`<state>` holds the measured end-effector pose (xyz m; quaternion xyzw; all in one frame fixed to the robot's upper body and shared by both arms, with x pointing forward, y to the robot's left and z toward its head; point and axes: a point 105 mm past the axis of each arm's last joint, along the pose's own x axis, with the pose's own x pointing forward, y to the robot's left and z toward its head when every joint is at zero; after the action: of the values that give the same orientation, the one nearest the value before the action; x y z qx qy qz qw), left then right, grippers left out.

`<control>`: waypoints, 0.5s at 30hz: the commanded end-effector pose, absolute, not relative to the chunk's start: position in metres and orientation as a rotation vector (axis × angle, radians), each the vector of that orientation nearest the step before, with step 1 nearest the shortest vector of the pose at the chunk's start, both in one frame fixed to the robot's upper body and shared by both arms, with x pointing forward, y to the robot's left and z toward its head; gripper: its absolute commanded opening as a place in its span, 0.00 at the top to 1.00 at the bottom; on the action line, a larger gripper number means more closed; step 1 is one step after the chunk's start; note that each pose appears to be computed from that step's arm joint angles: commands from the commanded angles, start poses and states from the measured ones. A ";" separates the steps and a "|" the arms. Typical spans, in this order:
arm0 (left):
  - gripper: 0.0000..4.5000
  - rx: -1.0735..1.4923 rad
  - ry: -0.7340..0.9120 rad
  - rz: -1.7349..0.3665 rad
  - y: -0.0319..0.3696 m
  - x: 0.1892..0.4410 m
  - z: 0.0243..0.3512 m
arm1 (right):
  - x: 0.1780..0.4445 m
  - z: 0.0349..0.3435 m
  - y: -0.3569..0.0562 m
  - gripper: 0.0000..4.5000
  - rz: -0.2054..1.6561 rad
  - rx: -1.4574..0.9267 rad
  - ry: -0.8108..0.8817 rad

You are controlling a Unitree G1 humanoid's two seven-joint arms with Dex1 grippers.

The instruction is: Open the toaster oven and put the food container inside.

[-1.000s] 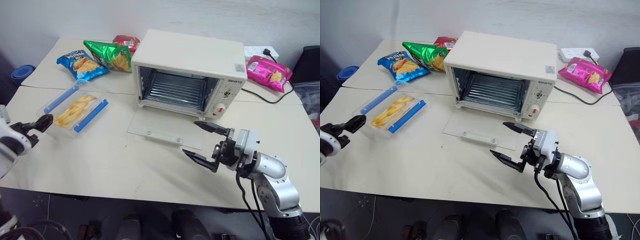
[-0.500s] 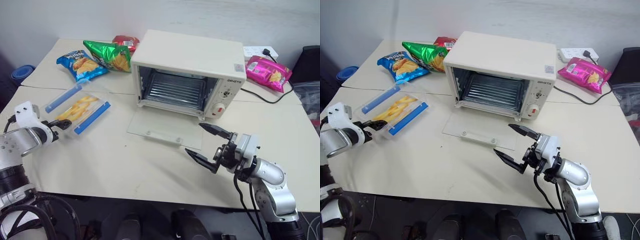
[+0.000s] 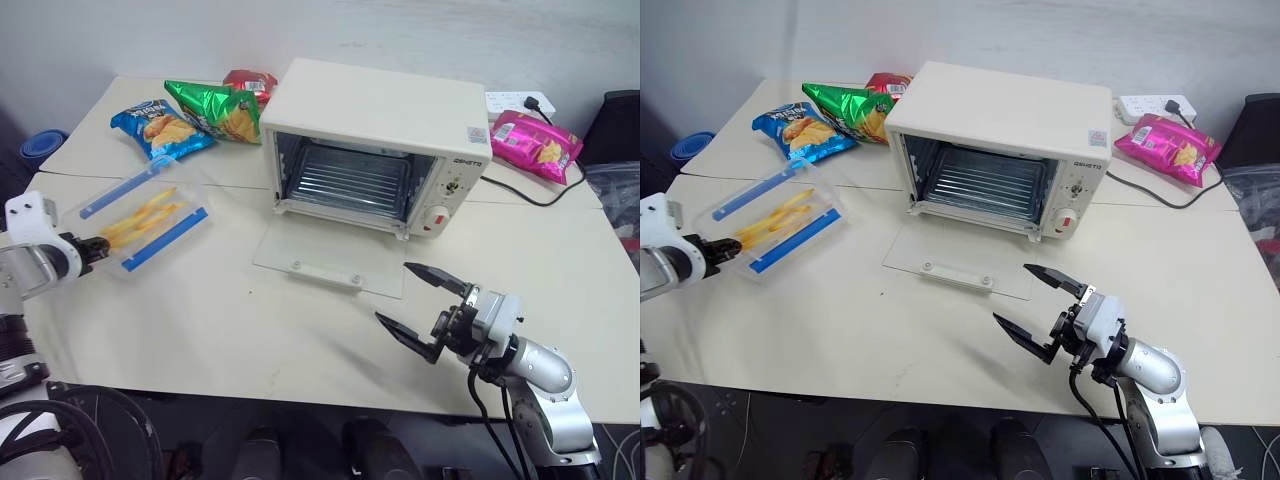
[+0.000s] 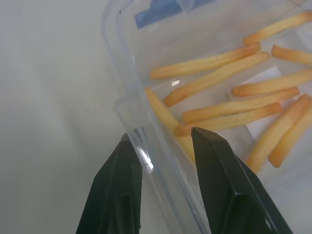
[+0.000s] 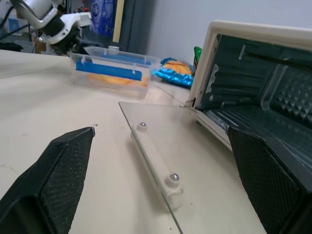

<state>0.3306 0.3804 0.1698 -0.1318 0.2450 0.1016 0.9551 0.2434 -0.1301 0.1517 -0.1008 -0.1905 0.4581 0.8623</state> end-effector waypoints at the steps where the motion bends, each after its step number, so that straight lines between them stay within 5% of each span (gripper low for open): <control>1: 0.72 -0.191 0.404 0.018 0.363 0.334 0.208 | 0.239 0.163 -0.130 0.00 0.961 -0.218 -0.437; 7: 0.72 -0.027 0.479 -0.351 0.297 0.328 0.237 | 0.241 0.160 -0.138 0.00 0.929 -0.225 -0.401; 15: 0.72 0.143 0.566 -0.681 0.184 0.342 0.229 | 0.232 0.153 -0.162 0.00 0.813 -0.250 -0.351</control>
<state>0.3438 0.1966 0.2158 0.0396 0.2933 -0.3115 0.9030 0.2367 -0.1595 0.1388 -0.1095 -0.1429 0.4024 0.8976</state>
